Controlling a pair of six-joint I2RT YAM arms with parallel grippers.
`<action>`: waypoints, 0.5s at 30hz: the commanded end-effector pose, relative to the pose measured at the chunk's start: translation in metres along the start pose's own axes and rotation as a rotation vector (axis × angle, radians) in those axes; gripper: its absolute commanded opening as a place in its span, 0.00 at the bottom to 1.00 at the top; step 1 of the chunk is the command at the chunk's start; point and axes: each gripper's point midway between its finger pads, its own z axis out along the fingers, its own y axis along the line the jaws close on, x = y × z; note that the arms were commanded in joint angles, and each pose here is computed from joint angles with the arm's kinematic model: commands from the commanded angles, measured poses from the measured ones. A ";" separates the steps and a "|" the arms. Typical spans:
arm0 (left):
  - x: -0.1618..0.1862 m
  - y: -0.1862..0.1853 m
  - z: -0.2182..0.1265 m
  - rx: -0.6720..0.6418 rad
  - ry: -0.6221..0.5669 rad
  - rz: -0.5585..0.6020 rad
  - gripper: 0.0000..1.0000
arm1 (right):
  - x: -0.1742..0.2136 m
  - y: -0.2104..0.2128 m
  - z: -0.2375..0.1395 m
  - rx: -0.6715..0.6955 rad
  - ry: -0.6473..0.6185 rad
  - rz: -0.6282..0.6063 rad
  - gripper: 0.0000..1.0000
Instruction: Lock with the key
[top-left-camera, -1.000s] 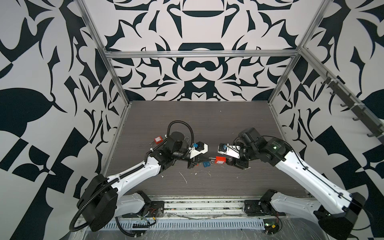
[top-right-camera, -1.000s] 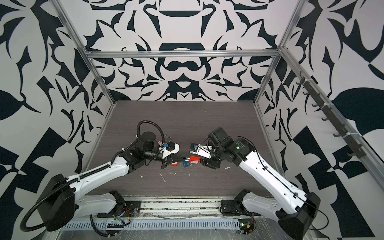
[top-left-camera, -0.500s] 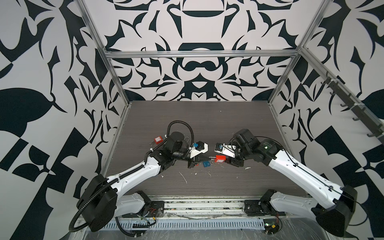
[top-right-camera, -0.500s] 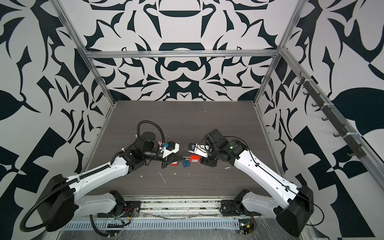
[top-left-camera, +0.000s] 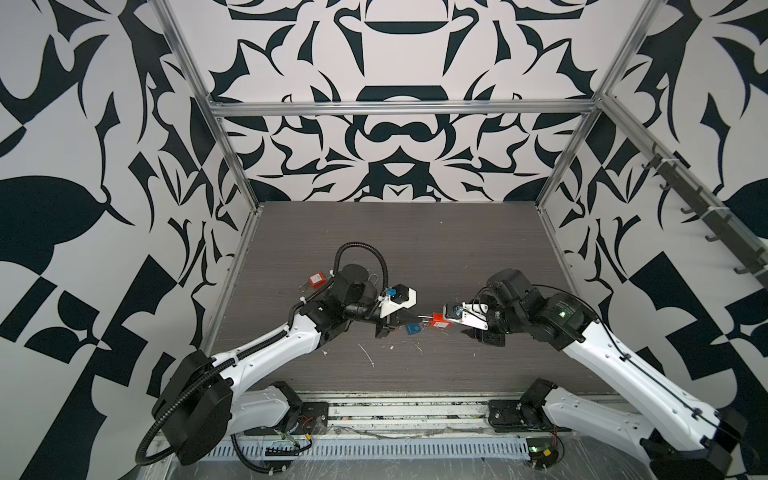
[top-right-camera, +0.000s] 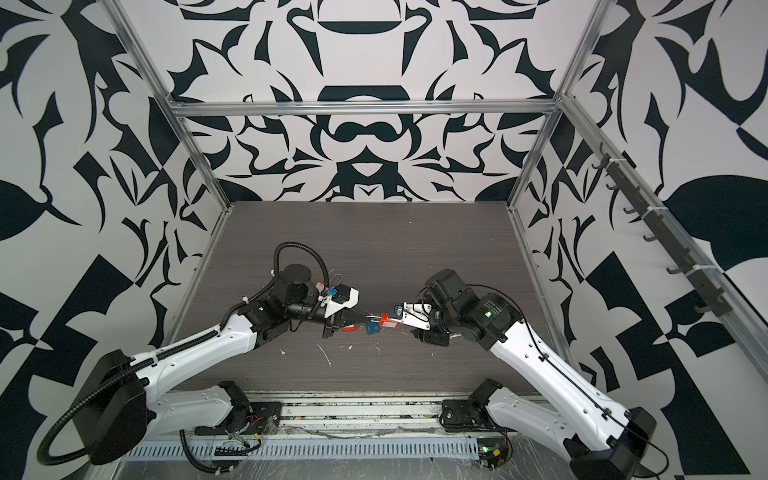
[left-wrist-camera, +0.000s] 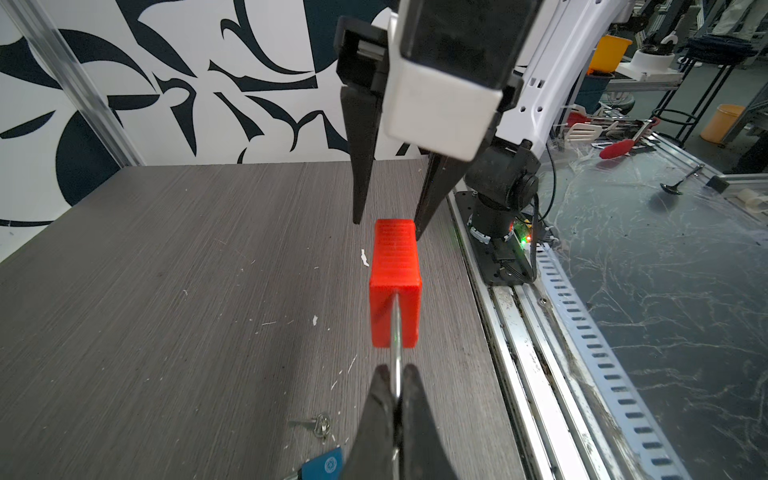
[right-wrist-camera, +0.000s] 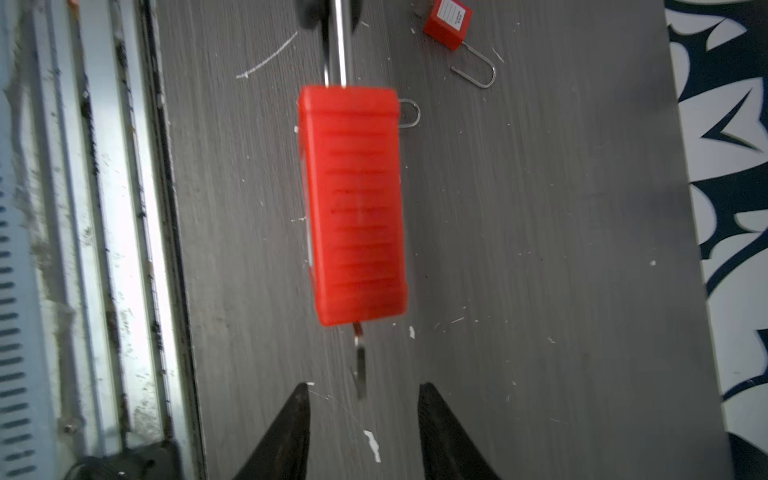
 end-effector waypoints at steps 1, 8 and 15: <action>-0.019 -0.003 -0.002 0.024 -0.030 0.042 0.00 | -0.015 0.001 -0.005 -0.033 -0.042 0.001 0.38; -0.017 -0.005 0.000 0.033 -0.013 0.047 0.00 | -0.027 -0.003 0.002 -0.039 -0.074 -0.018 0.30; -0.012 -0.005 0.000 0.035 0.017 0.057 0.00 | -0.030 0.001 0.004 -0.064 -0.089 -0.023 0.11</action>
